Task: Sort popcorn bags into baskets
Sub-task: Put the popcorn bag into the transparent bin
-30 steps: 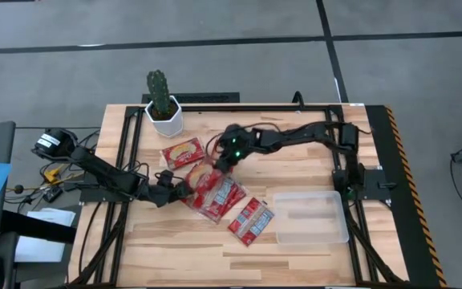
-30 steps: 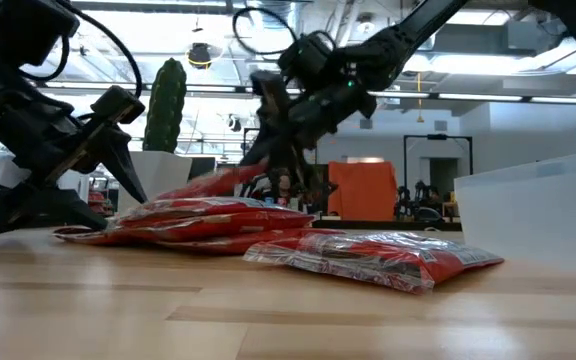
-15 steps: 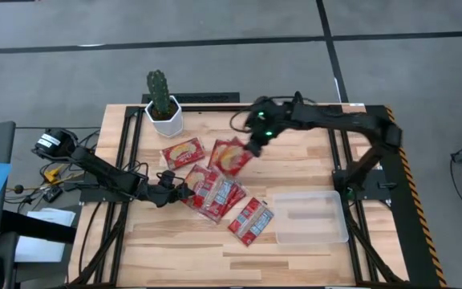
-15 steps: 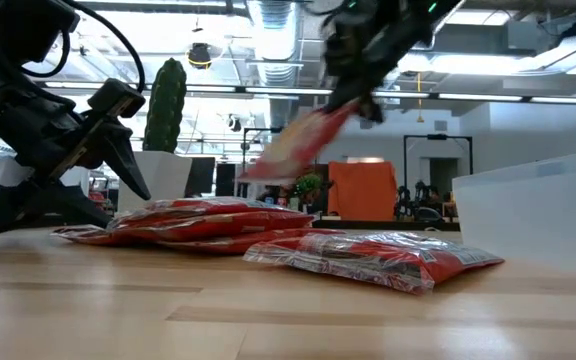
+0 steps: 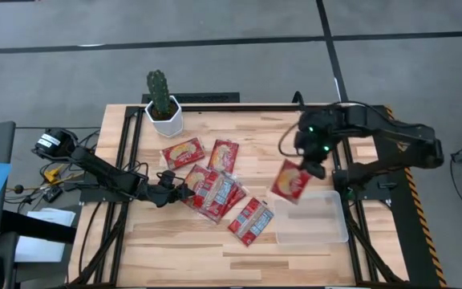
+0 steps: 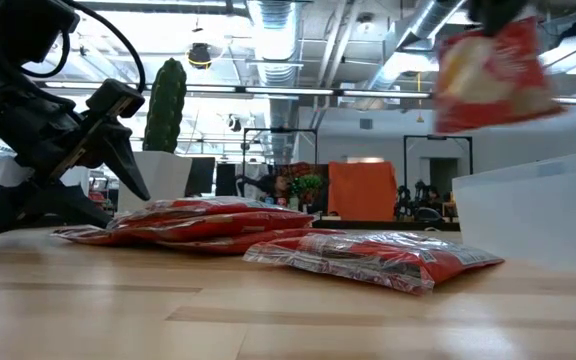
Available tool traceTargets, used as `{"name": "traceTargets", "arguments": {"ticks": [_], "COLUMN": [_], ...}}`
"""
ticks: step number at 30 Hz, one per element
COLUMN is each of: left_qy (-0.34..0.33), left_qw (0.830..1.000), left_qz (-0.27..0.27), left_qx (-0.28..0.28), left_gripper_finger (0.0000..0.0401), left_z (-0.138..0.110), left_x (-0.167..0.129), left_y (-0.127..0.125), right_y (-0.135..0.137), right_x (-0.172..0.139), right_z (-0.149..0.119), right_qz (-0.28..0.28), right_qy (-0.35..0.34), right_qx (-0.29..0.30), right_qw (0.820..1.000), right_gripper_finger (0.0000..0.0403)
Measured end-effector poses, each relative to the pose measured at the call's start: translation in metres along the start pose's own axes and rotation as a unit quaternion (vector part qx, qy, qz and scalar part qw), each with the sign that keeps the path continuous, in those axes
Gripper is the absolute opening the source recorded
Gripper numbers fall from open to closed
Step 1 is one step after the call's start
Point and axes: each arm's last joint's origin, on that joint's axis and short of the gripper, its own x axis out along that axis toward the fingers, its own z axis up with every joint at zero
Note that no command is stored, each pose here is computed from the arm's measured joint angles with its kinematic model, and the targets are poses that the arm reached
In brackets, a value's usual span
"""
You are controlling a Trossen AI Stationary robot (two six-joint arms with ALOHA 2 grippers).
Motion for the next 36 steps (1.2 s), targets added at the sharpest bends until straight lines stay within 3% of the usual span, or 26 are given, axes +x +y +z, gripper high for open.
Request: {"name": "traceTargets", "arguments": {"ticks": [7, 16, 36], "left_qy": [0.003, 0.004, 0.007], "left_qw": [1.000, 1.000, 1.000], "left_qz": [0.003, 0.003, 0.003], "left_qx": [0.001, 0.008, 0.006], "left_gripper_finger": [0.0203, 0.0203, 0.0203], "left_z": [0.000, 0.000, 0.000], "left_x": [0.000, 0.000, 0.000], "left_y": [0.000, 0.001, 0.000], "right_y": [0.019, 0.029, 0.032], "right_x": [0.004, 0.033, 0.089], "right_z": [-0.025, -0.050, -0.080], "right_qz": [-0.004, -0.009, 0.018], "right_qy": [0.100, 0.201, 0.254], "right_qx": [-0.031, -0.066, -0.099], "right_qw": [0.995, 0.977, 0.962], "right_gripper_finger": [0.0000, 0.0000, 0.0005]}}
